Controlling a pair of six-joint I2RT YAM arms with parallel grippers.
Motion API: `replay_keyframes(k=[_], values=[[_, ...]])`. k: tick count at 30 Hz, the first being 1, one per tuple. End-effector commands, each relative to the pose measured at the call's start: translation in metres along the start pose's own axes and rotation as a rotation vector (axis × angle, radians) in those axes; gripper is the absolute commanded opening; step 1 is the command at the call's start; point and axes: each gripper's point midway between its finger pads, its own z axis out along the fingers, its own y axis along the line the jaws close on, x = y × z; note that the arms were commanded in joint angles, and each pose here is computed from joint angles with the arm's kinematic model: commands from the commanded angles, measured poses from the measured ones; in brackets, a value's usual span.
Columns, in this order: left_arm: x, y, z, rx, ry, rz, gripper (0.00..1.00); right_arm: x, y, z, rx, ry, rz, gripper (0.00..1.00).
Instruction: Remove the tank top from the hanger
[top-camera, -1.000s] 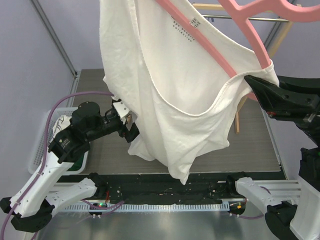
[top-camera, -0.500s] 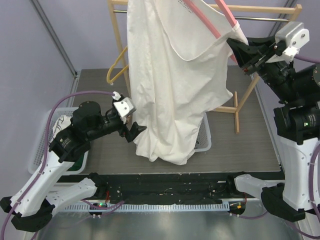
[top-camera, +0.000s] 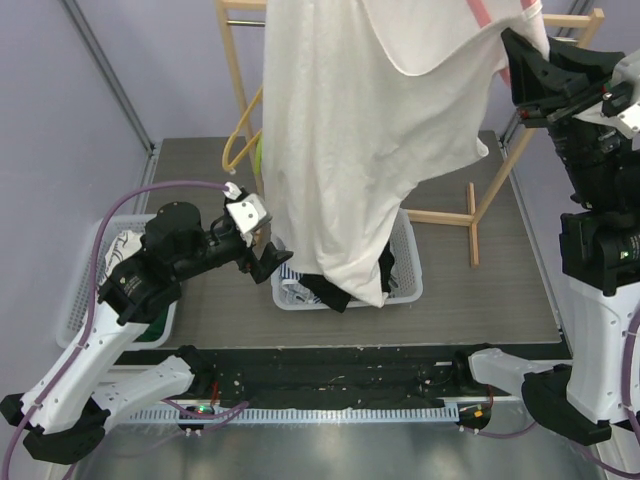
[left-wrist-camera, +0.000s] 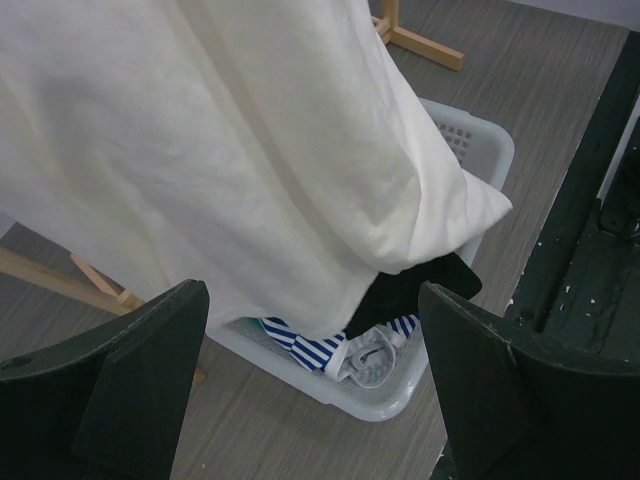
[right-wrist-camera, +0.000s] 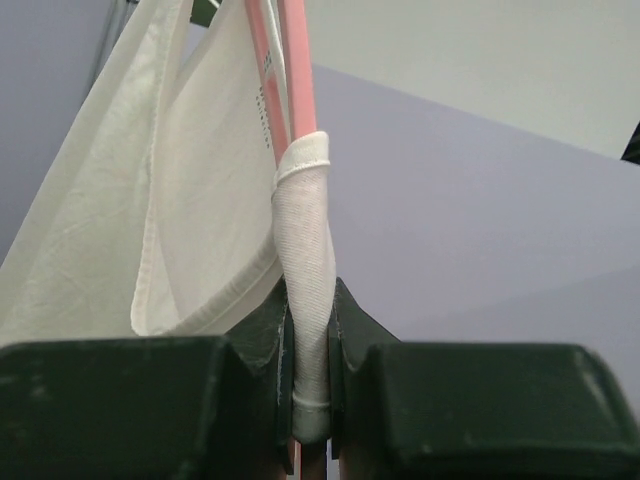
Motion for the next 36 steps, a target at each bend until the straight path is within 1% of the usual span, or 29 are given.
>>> replay_keyframes(k=[1, 4, 7, 8, 13, 15, 16, 17, 19, 21, 24, 25, 27, 30, 32, 35, 36], values=[[-0.022, 0.003, -0.002, -0.003, -0.074, 0.003, 0.91, -0.069, -0.040, 0.002, 0.171, -0.205, -0.108, 0.01], [-0.022, 0.003, -0.003, -0.007, -0.075, 0.001, 0.91, -0.067, -0.036, 0.004, 0.146, -0.202, -0.111, 0.01], [-0.022, 0.004, -0.003, -0.010, -0.074, 0.002, 0.91, -0.057, -0.021, 0.001, 0.073, -0.166, -0.098, 0.01], [-0.022, 0.004, -0.003, -0.008, -0.075, 0.003, 0.90, -0.048, -0.010, -0.001, 0.023, -0.131, -0.080, 0.01], [-0.021, 0.003, -0.003, -0.006, -0.072, 0.002, 0.90, -0.037, 0.029, -0.035, -0.112, -0.078, 0.022, 0.01], [-0.021, 0.003, -0.003, -0.004, -0.071, 0.001, 0.90, -0.021, 0.042, -0.045, -0.152, -0.026, 0.080, 0.01], [-0.022, 0.003, -0.003, -0.004, -0.072, 0.002, 0.90, -0.028, 0.047, -0.057, -0.162, -0.031, 0.087, 0.01], [-0.022, 0.003, -0.003, -0.004, -0.072, 0.002, 0.90, -0.016, 0.053, -0.061, -0.176, -0.005, 0.103, 0.01], [-0.022, 0.003, -0.002, -0.001, -0.072, 0.002, 0.91, -0.023, 0.062, -0.078, -0.196, -0.005, 0.114, 0.01], [-0.024, 0.003, -0.003, -0.001, -0.076, 0.001, 0.90, -0.016, 0.068, -0.088, -0.209, 0.026, 0.125, 0.01], [-0.025, 0.003, -0.004, -0.001, -0.076, 0.006, 0.90, -0.003, 0.079, -0.107, -0.233, 0.109, 0.158, 0.01], [-0.026, 0.003, -0.004, 0.001, -0.077, 0.006, 0.90, 0.009, 0.086, -0.116, -0.250, 0.169, 0.185, 0.01], [-0.029, 0.002, -0.005, 0.006, -0.082, 0.008, 0.90, 0.024, 0.096, -0.129, -0.278, 0.231, 0.208, 0.01], [-0.042, 0.002, -0.009, 0.013, -0.106, 0.013, 0.90, 0.058, 0.114, -0.151, -0.308, 0.346, 0.273, 0.01], [-0.057, 0.003, -0.015, 0.009, -0.132, 0.023, 0.89, 0.082, 0.127, -0.167, -0.334, 0.435, 0.314, 0.01], [-0.081, 0.006, -0.027, 0.000, -0.176, 0.053, 0.88, 0.105, 0.145, -0.188, -0.382, 0.547, 0.385, 0.01], [-0.082, 0.005, -0.030, 0.002, -0.169, 0.055, 0.88, 0.110, 0.152, -0.193, -0.416, 0.571, 0.414, 0.01]])
